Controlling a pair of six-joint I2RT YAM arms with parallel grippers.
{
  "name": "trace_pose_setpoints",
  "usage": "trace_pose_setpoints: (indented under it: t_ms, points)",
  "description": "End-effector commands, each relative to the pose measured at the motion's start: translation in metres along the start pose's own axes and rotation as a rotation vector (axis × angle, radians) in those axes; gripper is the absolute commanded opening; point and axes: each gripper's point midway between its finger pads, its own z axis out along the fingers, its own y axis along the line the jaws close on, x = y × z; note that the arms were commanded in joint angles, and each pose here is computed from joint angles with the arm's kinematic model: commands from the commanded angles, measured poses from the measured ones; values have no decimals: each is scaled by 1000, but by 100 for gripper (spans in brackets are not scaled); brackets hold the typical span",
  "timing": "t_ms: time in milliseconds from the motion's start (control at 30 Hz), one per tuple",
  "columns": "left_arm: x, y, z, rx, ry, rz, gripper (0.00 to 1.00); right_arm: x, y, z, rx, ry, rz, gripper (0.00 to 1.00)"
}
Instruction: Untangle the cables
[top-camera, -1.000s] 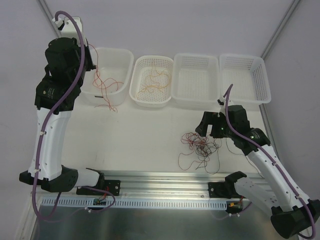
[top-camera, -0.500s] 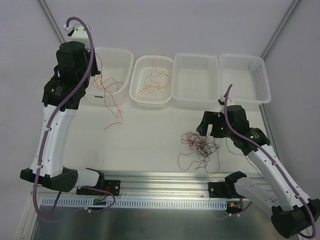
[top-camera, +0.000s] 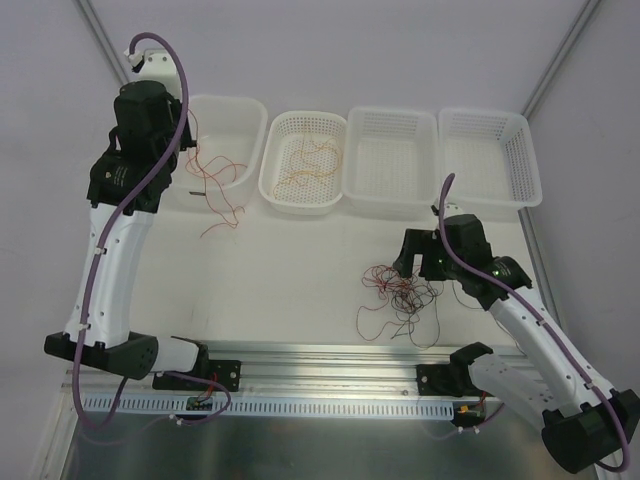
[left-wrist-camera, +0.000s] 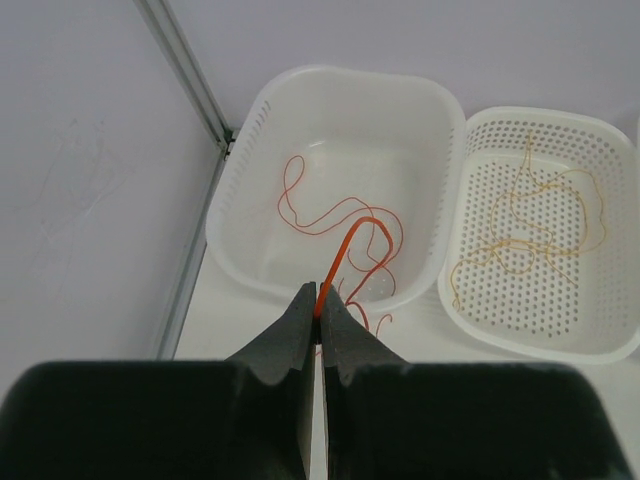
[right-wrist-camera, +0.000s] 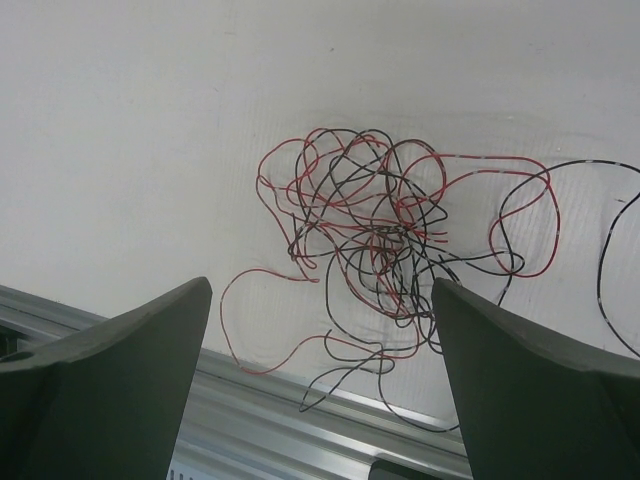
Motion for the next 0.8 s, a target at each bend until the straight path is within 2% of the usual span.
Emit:
trace_pose_setpoints:
  t_ms: [0, 133, 200, 467, 600, 767]
  points:
    - [-14, 14, 12, -56, -37, -39, 0, -8, 0, 2, 0, -35, -33, 97]
    - [-8, 23, 39, -91, -3, -40, 0, -8, 0, 4, 1, -35, -47, 97]
    - [-10, 29, 50, -100, -4, -88, 0, -6, -1, 6, 2, -33, -56, 97]
    - [14, 23, 123, -92, 62, -145, 0, -3, -3, 8, 2, -33, -65, 97]
    - [32, 17, 157, -87, 106, -144, 0, 0, -4, 7, 1, -31, -67, 97]
    - [73, 15, 200, -100, 197, -150, 0, 2, -5, 6, 5, -25, -65, 97]
